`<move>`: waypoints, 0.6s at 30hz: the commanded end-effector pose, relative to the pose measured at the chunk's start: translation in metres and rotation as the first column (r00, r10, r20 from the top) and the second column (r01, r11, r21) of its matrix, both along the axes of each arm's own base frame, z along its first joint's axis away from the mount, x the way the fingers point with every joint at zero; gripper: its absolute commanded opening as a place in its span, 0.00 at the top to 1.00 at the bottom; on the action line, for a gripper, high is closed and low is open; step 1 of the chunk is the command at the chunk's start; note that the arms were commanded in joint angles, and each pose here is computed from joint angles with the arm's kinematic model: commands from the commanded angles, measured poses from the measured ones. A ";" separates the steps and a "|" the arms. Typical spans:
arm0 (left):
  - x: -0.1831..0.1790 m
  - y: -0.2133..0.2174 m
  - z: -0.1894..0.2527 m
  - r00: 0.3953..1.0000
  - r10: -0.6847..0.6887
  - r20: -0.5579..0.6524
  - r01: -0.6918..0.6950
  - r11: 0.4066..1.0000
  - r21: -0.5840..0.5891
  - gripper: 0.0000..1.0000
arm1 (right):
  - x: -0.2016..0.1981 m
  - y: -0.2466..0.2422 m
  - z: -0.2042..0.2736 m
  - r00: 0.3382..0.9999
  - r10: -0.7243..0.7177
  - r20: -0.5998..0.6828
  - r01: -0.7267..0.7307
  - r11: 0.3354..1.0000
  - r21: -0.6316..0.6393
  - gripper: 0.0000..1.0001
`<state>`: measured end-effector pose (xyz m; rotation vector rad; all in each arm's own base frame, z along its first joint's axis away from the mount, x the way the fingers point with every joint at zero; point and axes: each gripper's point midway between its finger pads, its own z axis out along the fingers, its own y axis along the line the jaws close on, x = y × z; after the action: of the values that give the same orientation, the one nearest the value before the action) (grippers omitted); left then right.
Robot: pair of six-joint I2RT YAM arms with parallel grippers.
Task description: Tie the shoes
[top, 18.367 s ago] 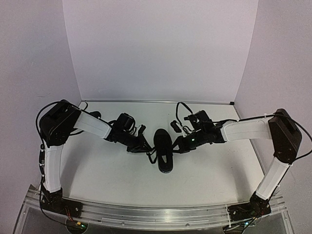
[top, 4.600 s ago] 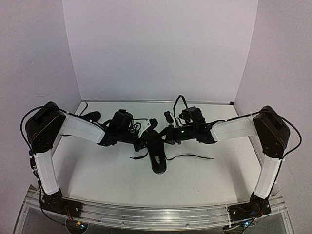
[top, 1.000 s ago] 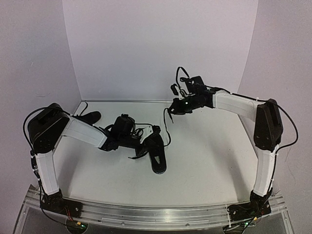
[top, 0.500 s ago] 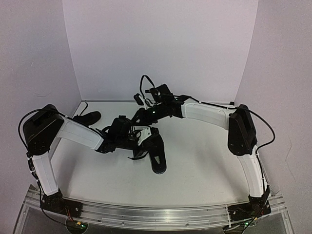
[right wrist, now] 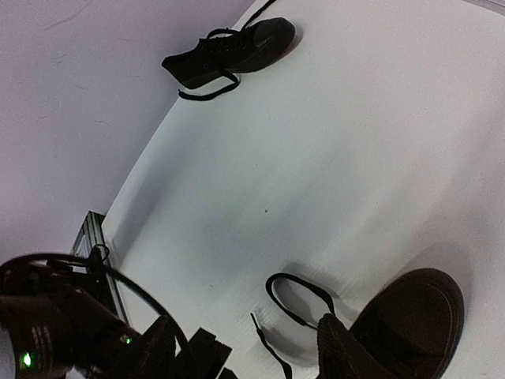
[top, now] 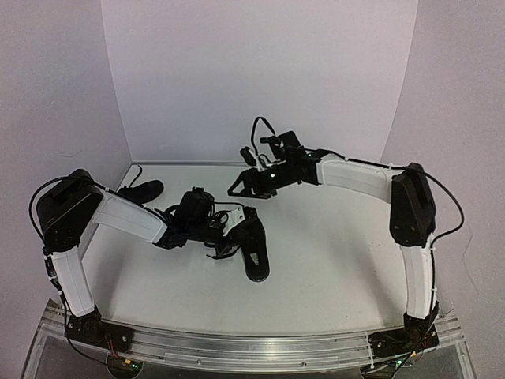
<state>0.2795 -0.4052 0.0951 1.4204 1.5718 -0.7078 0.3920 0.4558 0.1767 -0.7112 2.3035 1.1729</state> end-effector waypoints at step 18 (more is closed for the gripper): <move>0.004 -0.012 0.031 0.999 -0.026 0.041 0.029 0.998 -0.061 1.00 | -0.087 -0.051 -0.022 0.997 0.053 -0.047 -0.049 0.996 0.074 0.45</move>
<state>0.2808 -0.4091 0.1018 1.4180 1.5534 -0.7192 0.2990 0.3864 0.1454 -0.7069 2.3597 1.2933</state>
